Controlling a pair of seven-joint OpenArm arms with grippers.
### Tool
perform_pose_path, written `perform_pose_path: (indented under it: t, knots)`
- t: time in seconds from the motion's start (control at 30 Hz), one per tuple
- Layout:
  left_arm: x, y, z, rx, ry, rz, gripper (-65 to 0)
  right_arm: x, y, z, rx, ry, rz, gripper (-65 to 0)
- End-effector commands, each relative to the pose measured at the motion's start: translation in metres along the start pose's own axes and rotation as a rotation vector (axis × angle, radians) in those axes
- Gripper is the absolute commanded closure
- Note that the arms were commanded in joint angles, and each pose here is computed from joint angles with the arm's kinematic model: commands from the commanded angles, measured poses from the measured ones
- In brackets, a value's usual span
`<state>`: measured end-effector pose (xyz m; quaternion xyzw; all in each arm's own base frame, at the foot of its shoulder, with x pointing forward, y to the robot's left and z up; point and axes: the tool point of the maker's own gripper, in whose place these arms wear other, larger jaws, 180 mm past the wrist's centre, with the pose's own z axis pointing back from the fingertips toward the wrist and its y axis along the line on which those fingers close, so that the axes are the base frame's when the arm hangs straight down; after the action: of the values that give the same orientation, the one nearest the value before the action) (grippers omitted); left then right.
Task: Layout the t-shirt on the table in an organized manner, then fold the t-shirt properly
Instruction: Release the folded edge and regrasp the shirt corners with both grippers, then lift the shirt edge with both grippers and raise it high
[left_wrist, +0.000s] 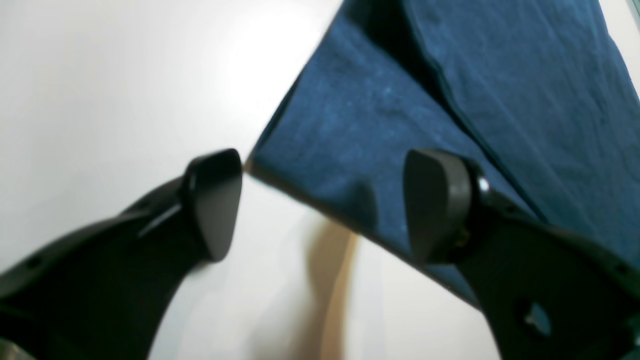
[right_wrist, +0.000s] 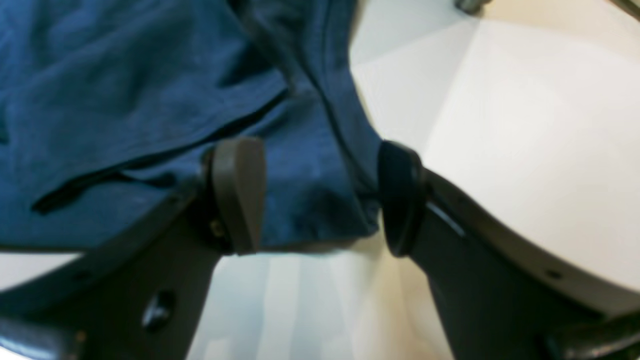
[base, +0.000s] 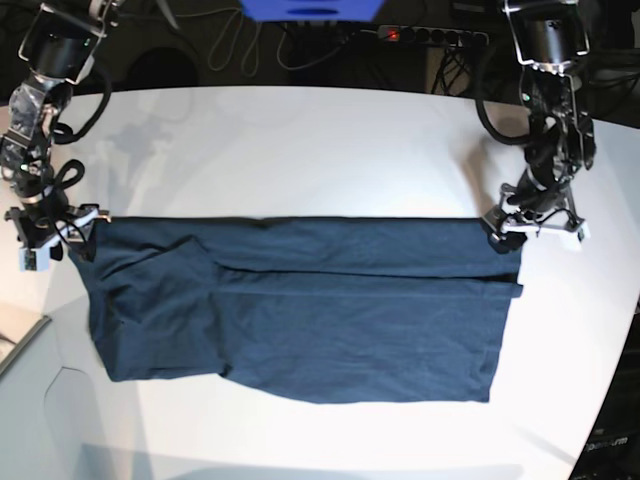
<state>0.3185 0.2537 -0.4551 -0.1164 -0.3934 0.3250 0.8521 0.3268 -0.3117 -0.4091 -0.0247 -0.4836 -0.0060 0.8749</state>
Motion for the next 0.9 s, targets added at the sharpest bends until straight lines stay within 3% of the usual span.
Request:
perform_pose_path:
  t: [0.0, 0.2, 0.5, 0.63, 0.73, 0.87]
  knots:
    - [0.006, -0.005, 0.000, -0.013, -0.005, -0.003, -49.0, 0.020, -0.005, 0.000, -0.003, -0.061, 0.006, -36.1]
    - [-0.014, 0.004, -0.008, 0.011, 0.047, 0.035, -45.8, -0.010, -0.008, -0.009, 0.005, 0.014, -0.045, -36.1]
    - [-0.024, 0.011, -0.014, 0.032, 0.079, 0.054, -13.4, -0.041, -0.015, -0.012, 0.006, 0.099, -0.083, -35.8]
    - [-0.027, 0.013, -0.013, 0.036, 0.090, 0.055, -5.1, -0.053, -0.014, -0.016, 0.014, 0.133, -0.107, -34.4]
    - [-0.027, 0.014, -0.012, 0.039, 0.091, 0.052, -4.9, -0.055, -0.019, -0.014, 0.010, 0.140, -0.102, -25.2]
    - [-0.035, 0.026, -0.007, 0.058, 0.104, 0.047, -2.7, -0.057, -0.021, -0.013, 0.008, 0.147, -0.099, -3.2]
